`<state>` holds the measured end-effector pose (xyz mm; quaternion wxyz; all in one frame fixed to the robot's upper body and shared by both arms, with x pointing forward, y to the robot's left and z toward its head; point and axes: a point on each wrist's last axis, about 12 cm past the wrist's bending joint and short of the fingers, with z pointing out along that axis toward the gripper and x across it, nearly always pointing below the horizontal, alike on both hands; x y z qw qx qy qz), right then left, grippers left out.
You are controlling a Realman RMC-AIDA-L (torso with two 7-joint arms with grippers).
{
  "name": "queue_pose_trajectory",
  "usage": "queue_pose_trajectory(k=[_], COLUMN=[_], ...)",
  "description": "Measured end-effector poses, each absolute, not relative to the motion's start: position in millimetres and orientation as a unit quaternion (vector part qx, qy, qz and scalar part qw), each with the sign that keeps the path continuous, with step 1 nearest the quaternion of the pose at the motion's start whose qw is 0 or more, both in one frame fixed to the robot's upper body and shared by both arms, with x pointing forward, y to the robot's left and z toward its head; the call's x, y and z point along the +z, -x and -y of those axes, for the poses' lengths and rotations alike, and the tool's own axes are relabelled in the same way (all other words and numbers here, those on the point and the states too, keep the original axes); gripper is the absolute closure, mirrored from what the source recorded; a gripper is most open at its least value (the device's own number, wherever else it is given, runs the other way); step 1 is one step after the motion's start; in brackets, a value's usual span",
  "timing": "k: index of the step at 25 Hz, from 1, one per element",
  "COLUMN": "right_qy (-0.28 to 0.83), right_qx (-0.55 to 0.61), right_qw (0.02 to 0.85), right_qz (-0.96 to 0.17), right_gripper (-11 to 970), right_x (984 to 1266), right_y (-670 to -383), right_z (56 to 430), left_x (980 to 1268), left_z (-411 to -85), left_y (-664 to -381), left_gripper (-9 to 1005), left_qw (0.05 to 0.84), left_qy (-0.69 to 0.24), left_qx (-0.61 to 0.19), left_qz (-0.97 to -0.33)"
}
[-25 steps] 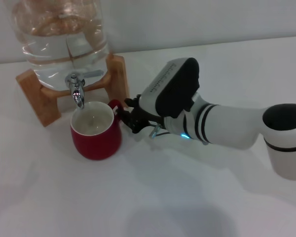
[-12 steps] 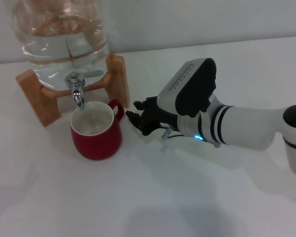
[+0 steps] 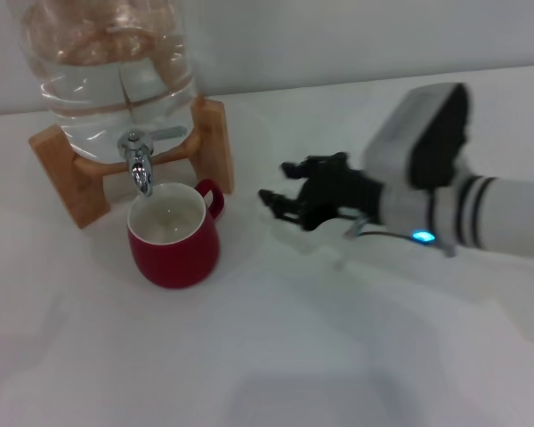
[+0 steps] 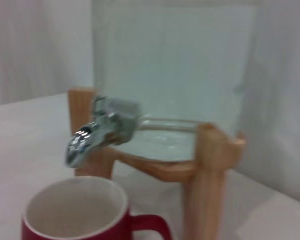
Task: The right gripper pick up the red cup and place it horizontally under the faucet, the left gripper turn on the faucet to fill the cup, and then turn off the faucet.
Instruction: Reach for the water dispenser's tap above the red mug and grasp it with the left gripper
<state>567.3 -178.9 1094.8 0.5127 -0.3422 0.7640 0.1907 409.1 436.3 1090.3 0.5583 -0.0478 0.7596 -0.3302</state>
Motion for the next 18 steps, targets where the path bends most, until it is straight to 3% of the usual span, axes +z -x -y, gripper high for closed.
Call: queue_pose_trajectory(k=[5, 9, 18], right_qy=[0.314, 0.242, 0.196], right_qx=[0.230, 0.253, 0.252], right_qw=[0.531, 0.542, 0.507], right_qz=[-0.752, -0.764, -0.801], right_gripper=[469, 426, 405], right_x=[1111.3, 1116.7, 1115.1], right_y=[-556.9, -549.7, -554.3], right_z=[230.4, 272.4, 288.5], left_x=[1090.5, 1091.8, 1102.6], left_z=[-437.4, -437.0, -432.1], left_y=[-408.4, -410.5, -431.5], left_gripper=[109, 109, 109], left_qw=[0.557, 0.554, 0.471], left_qy=[0.047, 0.045, 0.029], left_qx=[-0.329, -0.332, -0.354], left_qz=[-0.761, -0.762, -0.807])
